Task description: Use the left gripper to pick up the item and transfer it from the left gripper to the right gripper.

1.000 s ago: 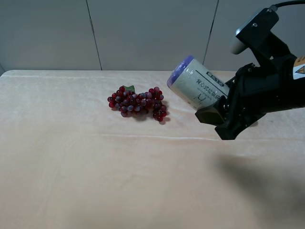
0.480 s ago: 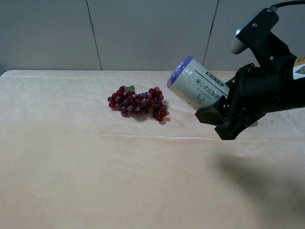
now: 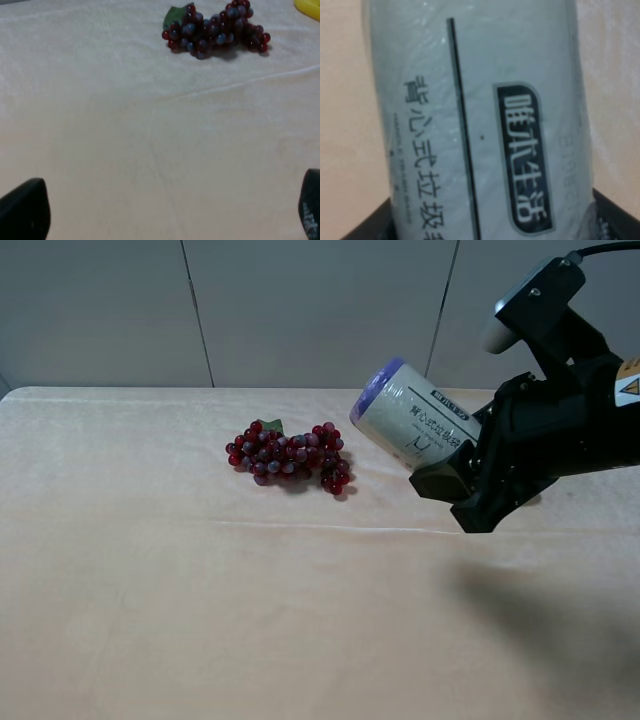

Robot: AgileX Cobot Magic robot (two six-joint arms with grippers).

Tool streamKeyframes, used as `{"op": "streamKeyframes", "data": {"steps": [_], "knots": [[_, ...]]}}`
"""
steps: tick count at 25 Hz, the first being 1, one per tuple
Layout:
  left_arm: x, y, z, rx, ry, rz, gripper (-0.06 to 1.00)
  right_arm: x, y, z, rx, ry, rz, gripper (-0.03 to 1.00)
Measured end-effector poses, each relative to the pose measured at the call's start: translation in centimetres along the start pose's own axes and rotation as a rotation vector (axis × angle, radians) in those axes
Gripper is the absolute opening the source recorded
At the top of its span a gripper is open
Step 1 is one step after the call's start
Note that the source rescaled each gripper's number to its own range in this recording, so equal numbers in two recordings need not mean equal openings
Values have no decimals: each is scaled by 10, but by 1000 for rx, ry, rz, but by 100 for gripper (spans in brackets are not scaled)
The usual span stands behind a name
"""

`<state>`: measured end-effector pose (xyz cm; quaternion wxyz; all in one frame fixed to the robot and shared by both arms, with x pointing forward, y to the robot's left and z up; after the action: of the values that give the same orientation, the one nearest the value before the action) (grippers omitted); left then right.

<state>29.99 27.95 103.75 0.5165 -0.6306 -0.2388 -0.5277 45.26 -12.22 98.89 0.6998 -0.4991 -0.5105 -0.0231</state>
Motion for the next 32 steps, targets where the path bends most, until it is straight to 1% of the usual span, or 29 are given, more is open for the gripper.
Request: {"op": "streamKeyframes", "data": {"steps": [2, 4, 8, 14, 16, 19, 25, 27, 29, 32], "knots": [[-7, 10, -2, -5, 5, 17, 100, 0, 0, 0, 0, 1, 0, 1], [-20, 19, -3, -9, 6, 59, 100, 0, 0, 0, 0, 1, 0, 1], [-20, 20, 1, 15, 20, 59, 100, 0, 0, 0, 0, 1, 0, 1], [-20, 20, 3, 23, 24, 62, 100, 0, 0, 0, 1, 31, 1, 1], [-21, 20, 5, 46, 14, 64, 100, 0, 0, 0, 1, 54, 2, 1], [-22, 19, 12, 138, -30, 76, 100, -3, 0, 1, 5, 97, 19, 1], [-28, 10, 34, 423, -165, 109, 100, -12, 0, 0, -4, 161, 66, 1], [-30, 7, 38, 488, -196, 117, 100, -13, 0, -2, -16, 185, 73, 1], [-31, 5, 40, 526, -214, 121, 100, -15, 0, -4, -32, 202, 78, 0], [-31, 5, 41, 536, -217, 122, 100, -21, 8, -7, -48, 212, 116, 0]]}}
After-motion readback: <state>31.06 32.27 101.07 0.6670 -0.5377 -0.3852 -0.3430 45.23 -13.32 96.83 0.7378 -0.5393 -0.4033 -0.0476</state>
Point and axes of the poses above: a point on each arm's last joint axis where the gripper is mounted, y pointing out along that axis toward the gripper, z along the wrist's bending axis when the last joint is at zero, x = y × z, the point moved 9 cm from there along y, pointing out along that axis toward the gripper, and after that the axes turned 9 degrees about y, right-handed, at the moved point
